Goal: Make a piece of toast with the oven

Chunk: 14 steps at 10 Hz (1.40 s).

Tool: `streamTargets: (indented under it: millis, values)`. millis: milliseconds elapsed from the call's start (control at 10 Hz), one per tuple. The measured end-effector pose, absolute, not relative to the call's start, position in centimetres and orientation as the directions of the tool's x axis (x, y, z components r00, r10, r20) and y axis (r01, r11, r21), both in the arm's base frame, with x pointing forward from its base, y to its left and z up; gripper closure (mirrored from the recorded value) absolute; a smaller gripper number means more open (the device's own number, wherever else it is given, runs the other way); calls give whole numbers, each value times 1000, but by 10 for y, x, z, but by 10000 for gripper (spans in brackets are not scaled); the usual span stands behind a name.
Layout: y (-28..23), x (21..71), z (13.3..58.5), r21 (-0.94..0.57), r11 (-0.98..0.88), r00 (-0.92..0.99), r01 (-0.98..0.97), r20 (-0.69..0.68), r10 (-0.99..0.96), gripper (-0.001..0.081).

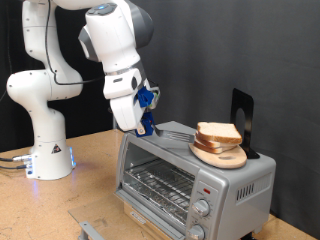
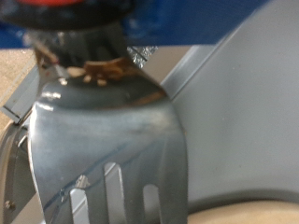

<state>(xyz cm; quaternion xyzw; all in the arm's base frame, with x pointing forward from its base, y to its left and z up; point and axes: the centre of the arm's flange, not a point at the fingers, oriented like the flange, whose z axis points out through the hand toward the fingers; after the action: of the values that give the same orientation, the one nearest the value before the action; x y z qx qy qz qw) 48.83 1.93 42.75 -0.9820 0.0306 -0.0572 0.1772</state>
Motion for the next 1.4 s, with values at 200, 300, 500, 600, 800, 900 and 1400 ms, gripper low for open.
streamTargets:
  millis: [200, 300, 500, 600, 800, 900, 1400]
  values:
    - [10, 489, 435, -368, -929, 989, -42, 120, -92, 543]
    - [8, 490, 436, -366, -930, 988, -42, 122, -93, 543]
    - [8, 490, 434, -341, -939, 989, -45, 120, -91, 543]
    - [9, 493, 431, -335, -941, 988, -48, 125, -95, 543]
    - [14, 496, 429, -331, -942, 986, -45, 137, -96, 543]
    - [15, 496, 429, -332, -942, 985, -44, 141, -95, 543]
    - [25, 498, 430, -335, -941, 985, -50, 138, -101, 543]
